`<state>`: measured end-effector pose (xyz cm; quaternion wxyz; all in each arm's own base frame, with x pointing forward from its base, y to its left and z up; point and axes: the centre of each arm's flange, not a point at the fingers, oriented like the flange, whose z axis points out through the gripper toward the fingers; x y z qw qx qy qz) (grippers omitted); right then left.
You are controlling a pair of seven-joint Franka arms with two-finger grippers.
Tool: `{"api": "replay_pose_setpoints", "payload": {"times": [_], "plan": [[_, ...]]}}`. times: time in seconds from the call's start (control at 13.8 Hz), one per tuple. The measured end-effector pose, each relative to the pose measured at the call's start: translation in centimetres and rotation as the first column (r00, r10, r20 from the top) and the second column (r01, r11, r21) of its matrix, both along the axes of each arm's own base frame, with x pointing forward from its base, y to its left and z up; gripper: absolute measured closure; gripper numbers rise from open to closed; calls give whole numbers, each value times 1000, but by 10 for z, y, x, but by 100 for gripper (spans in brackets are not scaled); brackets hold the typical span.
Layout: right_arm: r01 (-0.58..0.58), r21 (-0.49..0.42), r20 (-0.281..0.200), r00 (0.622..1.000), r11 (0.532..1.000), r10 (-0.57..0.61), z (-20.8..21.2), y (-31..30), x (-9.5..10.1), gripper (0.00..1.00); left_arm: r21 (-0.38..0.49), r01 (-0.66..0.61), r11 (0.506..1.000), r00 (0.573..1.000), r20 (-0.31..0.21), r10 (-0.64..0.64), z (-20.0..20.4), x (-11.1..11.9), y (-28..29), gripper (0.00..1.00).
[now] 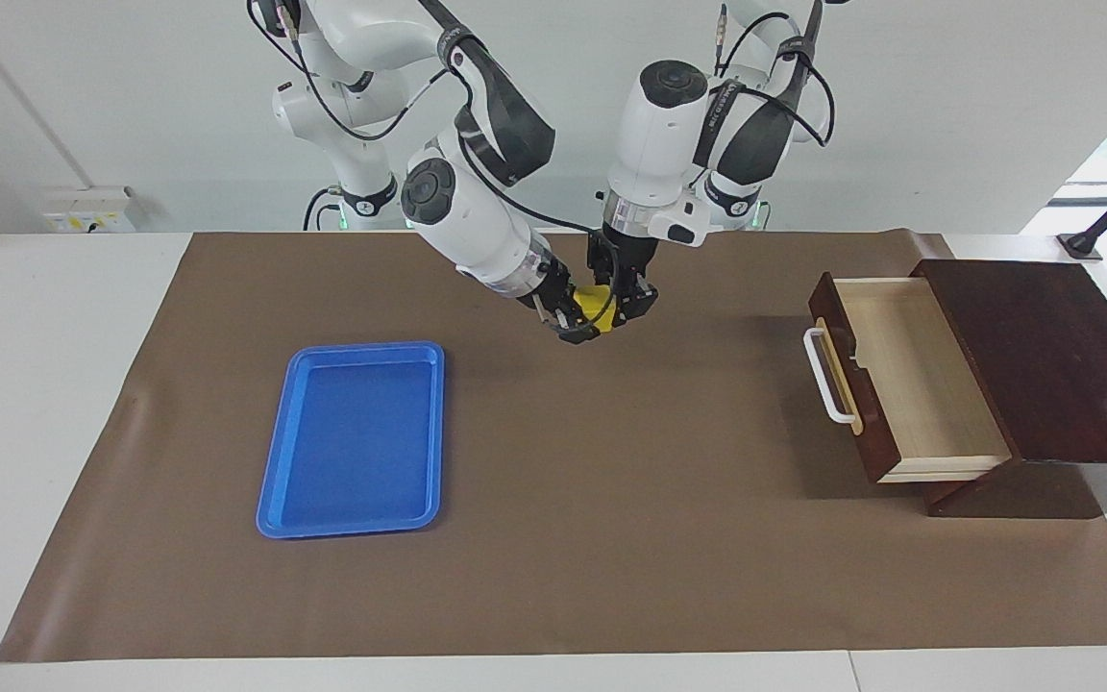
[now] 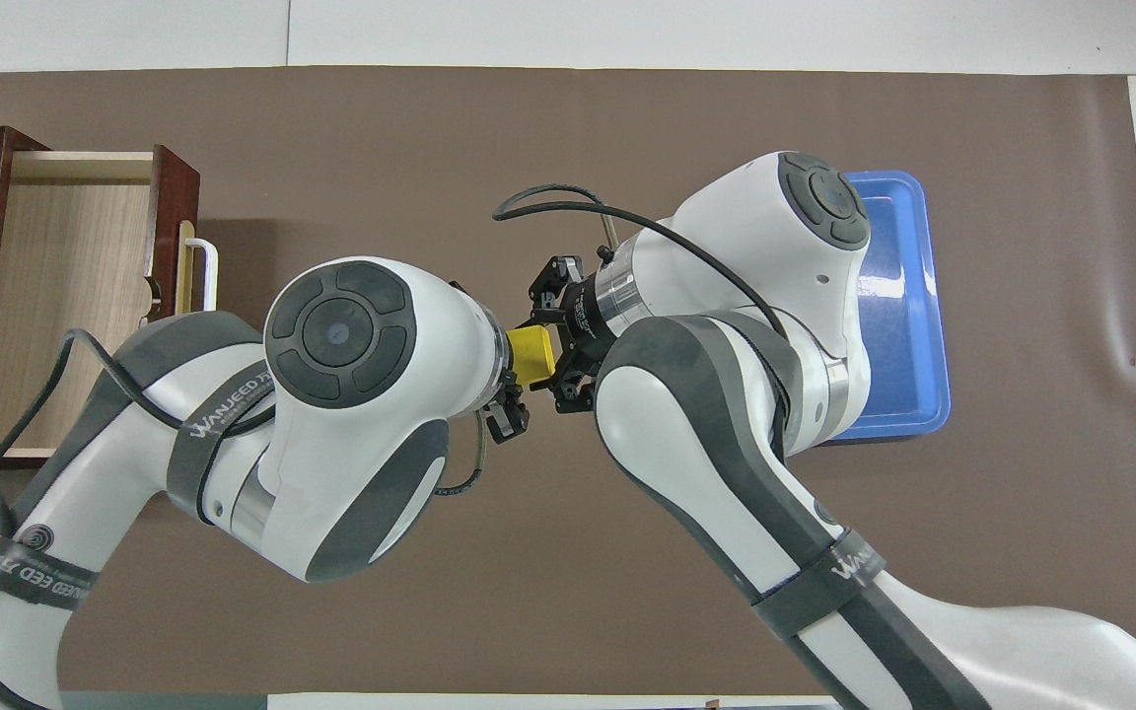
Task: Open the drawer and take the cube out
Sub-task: 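Close the right gripper on the yellow cube held by the left gripper, then open the left gripper and draw it back from the cube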
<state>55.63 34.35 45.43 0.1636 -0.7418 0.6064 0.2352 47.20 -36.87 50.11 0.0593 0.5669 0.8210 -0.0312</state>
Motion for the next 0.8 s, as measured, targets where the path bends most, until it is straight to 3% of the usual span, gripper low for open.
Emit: {"api": "replay_pose_setpoints", "payload": {"times": [0.44,0.73,0.8], "plan": [[2,1,4,1000,1000,-2,1,0,1,43,9,7,1000,1000,6,-7,0,-1,-1,41],[19,9,25,1000,1000,-19,8,-5,7,43,14,-10,1000,1000,7,10,2,7,12,1],[20,9,25,999,1000,-20,8,-5,8,43,17,-15,1000,1000,8,15,3,14,22,0]]}}
